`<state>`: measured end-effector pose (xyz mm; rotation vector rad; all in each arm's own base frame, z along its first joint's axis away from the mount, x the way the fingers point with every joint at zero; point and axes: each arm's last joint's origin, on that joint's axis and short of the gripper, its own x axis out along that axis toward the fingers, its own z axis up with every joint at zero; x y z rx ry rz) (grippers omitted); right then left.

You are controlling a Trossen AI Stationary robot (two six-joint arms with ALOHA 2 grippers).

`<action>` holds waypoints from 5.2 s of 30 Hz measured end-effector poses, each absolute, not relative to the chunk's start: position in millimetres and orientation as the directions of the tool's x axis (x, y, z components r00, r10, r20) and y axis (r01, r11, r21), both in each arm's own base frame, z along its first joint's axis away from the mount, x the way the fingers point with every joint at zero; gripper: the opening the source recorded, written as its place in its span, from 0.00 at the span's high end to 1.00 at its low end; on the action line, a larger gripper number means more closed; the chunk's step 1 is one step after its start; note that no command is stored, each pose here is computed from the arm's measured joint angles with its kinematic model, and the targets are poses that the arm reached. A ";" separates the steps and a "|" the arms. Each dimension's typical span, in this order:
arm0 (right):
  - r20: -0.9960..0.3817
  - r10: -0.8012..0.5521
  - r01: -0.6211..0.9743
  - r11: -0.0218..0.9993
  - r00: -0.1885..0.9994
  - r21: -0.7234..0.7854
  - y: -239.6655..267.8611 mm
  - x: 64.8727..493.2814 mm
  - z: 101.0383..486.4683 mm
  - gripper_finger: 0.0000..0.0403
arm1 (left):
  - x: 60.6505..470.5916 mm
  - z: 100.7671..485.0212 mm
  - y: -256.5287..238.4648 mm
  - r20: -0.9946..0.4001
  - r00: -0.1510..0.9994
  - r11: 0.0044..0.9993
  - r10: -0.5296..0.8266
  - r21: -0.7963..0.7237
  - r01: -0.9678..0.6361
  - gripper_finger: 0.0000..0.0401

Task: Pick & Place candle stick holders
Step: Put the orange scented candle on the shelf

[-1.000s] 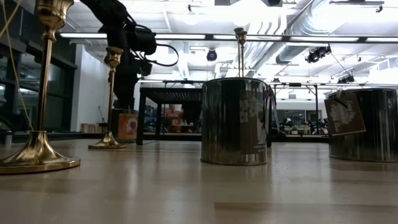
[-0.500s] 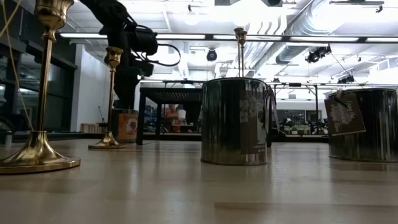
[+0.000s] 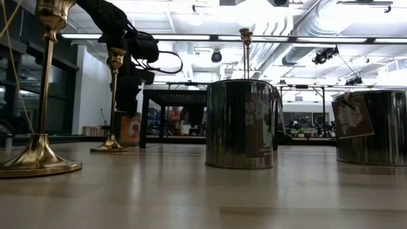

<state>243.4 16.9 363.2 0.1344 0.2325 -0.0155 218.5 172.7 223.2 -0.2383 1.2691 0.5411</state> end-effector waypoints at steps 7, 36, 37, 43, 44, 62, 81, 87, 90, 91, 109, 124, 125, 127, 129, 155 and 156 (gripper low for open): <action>-0.231 0.001 0.031 0.991 0.973 0.131 17.0 243.4 363.2 0.57 | 216.2 218.9 170.9 -0.954 0.182 0.854 0.238 0.117 -0.506 0.05; -0.231 0.001 0.030 0.991 0.973 0.131 17.0 243.4 363.2 0.57 | 208.1 201.4 164.2 -0.987 0.083 0.873 0.139 0.083 -0.480 0.11; -0.231 0.001 0.030 0.991 0.973 0.131 17.0 243.4 363.2 0.57 | 208.0 201.5 164.1 -0.987 0.082 0.873 0.138 0.083 -0.480 0.12; -0.231 0.001 0.030 0.991 0.973 0.131 17.0 243.4 363.2 0.57 | 207.7 201.4 164.0 -0.987 0.079 0.873 0.137 0.083 -0.480 0.12; -0.231 0.001 0.030 0.991 0.973 0.131 17.0 243.4 363.2 0.57 | 207.7 201.4 164.0 -0.987 0.078 0.873 0.138 0.084 -0.480 0.12; -0.231 0.000 0.031 0.991 0.973 0.131 16.9 243.4 363.2 0.57 | 210.0 225.4 166.8 -0.989 0.036 0.854 0.143 0.105 -0.510 0.12; -0.231 0.000 0.031 0.991 0.973 0.131 16.9 243.4 363.2 0.57 | 204.0 344.9 184.7 -0.942 0.129 0.785 0.310 0.177 -0.594 0.13; -0.231 0.001 0.031 0.991 0.973 0.131 16.9 243.4 363.2 0.57 | 207.5 372.4 188.7 -0.907 0.195 0.823 0.373 0.226 -0.522 0.13; -0.231 0.001 0.030 0.991 0.973 0.131 17.0 243.4 363.2 0.57 | 212.8 377.3 192.0 -0.895 0.225 0.853 0.385 0.252 -0.457 0.13; -0.231 0.000 0.031 0.991 0.973 0.131 16.9 243.4 363.2 0.57 | 214.7 378.3 193.3 -0.890 0.238 0.864 0.388 0.262 -0.430 0.13; -0.230 0.000 0.031 0.991 0.973 0.131 17.0 243.4 363.2 0.57 | 274.1 380.3 202.7 -0.757 0.461 0.839 0.463 0.542 0.047 0.13; -0.231 0.001 0.030 0.991 0.973 0.131 16.9 243.4 363.3 0.57 | 336.4 370.7 203.6 -0.781 0.509 0.867 0.363 0.484 0.123 0.13; -0.230 0.000 0.031 0.991 0.973 0.131 17.0 243.4 363.3 0.57 | 338.2 369.5 205.0 -0.781 0.507 0.868 0.364 0.482 0.120 0.13; -0.230 0.001 0.030 0.991 0.973 0.131 17.0 243.4 363.3 0.57 | 339.7 366.7 205.7 -0.790 0.497 0.874 0.359 0.471 0.117 0.13; -0.231 0.001 0.030 0.991 0.973 0.131 17.0 243.4 363.3 0.57 | 341.7 364.7 206.8 -0.791 0.494 0.875 0.361 0.471 0.116 0.12; -0.230 0.000 0.031 0.991 0.973 0.131 16.9 243.4 363.3 0.57 | 354.8 345.6 215.3 -0.804 0.475 0.889 0.358 0.450 0.090 0.12; -0.230 0.001 0.030 0.991 0.973 0.131 17.0 243.4 363.3 0.57 | 355.4 345.6 215.7 -0.801 0.478 0.888 0.361 0.452 0.088 0.12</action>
